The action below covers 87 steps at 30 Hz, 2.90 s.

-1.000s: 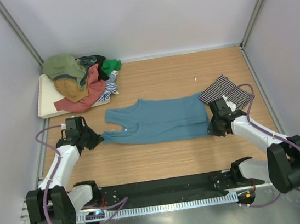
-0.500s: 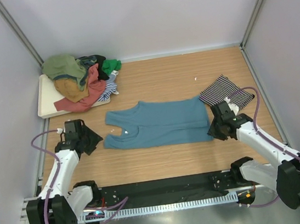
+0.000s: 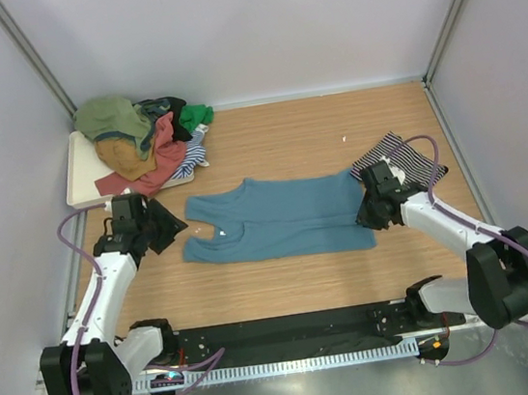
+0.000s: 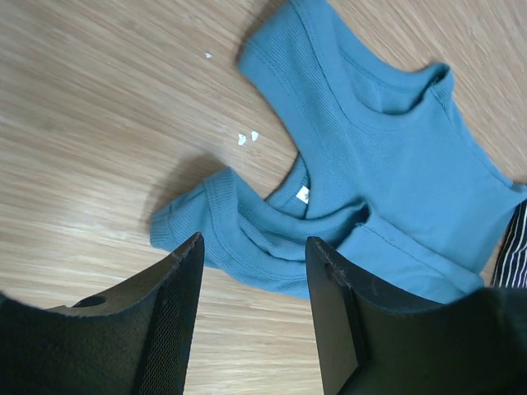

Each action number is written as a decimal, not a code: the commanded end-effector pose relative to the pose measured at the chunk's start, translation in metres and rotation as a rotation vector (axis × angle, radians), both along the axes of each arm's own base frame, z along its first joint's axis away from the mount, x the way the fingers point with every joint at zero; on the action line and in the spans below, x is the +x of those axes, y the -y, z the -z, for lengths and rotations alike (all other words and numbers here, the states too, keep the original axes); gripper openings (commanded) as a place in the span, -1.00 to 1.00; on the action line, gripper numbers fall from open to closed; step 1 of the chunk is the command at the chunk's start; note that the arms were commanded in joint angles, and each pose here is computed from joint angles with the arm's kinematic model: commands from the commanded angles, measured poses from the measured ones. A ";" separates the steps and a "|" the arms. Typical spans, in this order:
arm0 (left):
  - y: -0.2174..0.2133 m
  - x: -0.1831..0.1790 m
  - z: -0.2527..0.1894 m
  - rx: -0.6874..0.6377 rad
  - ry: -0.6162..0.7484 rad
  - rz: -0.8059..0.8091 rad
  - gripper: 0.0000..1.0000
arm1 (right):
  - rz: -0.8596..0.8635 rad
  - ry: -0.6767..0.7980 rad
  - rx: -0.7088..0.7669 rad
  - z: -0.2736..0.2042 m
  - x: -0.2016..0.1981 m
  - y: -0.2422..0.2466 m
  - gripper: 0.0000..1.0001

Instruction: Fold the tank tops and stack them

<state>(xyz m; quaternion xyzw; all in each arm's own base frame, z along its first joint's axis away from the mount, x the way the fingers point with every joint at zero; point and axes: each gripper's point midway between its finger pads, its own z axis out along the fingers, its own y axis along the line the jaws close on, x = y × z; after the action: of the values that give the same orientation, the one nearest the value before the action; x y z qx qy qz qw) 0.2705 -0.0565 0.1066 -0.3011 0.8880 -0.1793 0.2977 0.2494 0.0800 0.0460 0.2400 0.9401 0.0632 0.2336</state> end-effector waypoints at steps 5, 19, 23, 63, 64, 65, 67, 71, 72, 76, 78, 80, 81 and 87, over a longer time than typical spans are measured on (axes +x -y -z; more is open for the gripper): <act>0.014 0.007 -0.009 -0.004 0.029 0.092 0.08 | -0.007 0.051 0.017 0.003 0.028 -0.010 -0.55; 0.037 0.034 -0.032 -0.010 0.059 0.165 0.06 | 0.040 0.121 -0.113 -0.006 0.095 -0.001 -0.56; 0.045 0.045 -0.037 0.009 0.051 0.184 0.06 | 0.042 0.155 -0.113 -0.018 0.113 -0.005 -0.52; 0.191 0.196 0.038 0.038 0.053 0.421 0.35 | -0.020 0.168 -0.252 0.011 0.226 0.009 -0.27; 0.192 0.197 0.038 0.037 0.055 0.424 0.33 | -0.027 0.167 -0.241 0.012 0.225 0.006 -0.29; 0.194 0.197 0.041 0.036 0.050 0.430 0.31 | -0.030 0.167 -0.237 0.012 0.225 0.005 -0.31; 0.195 0.196 0.041 0.044 0.046 0.437 0.28 | -0.035 0.167 -0.228 0.012 0.225 0.003 -0.49; 0.197 0.195 0.049 0.057 0.026 0.452 0.13 | -0.036 0.159 -0.220 0.012 0.224 0.002 -0.84; 0.196 0.194 0.052 0.063 0.014 0.451 0.07 | -0.035 0.161 -0.219 0.011 0.224 0.003 -0.89; 0.192 0.192 0.056 0.090 0.004 0.445 -0.27 | -0.030 0.173 -0.211 0.006 0.223 0.002 -0.98; 0.190 0.192 0.056 0.102 0.003 0.446 -0.52 | -0.037 0.185 -0.197 0.004 0.223 -0.001 -0.98; 0.189 0.191 0.057 0.105 -0.001 0.450 -0.67 | -0.039 0.201 -0.183 -0.001 0.223 -0.002 -0.98; 0.189 0.191 0.057 0.105 0.000 0.454 -0.78 | -0.040 0.207 -0.180 -0.003 0.223 -0.003 -0.97; 0.184 0.189 0.050 0.132 0.000 0.457 -1.00 | -0.041 0.230 -0.165 -0.011 0.220 -0.005 -0.98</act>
<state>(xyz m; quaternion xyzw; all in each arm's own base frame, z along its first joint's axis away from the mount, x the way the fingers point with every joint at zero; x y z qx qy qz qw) 0.4508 -0.2418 0.0370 -0.0844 0.9474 -0.1898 0.2437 0.4619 0.0799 0.0243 0.1847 0.9298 -0.0078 0.3183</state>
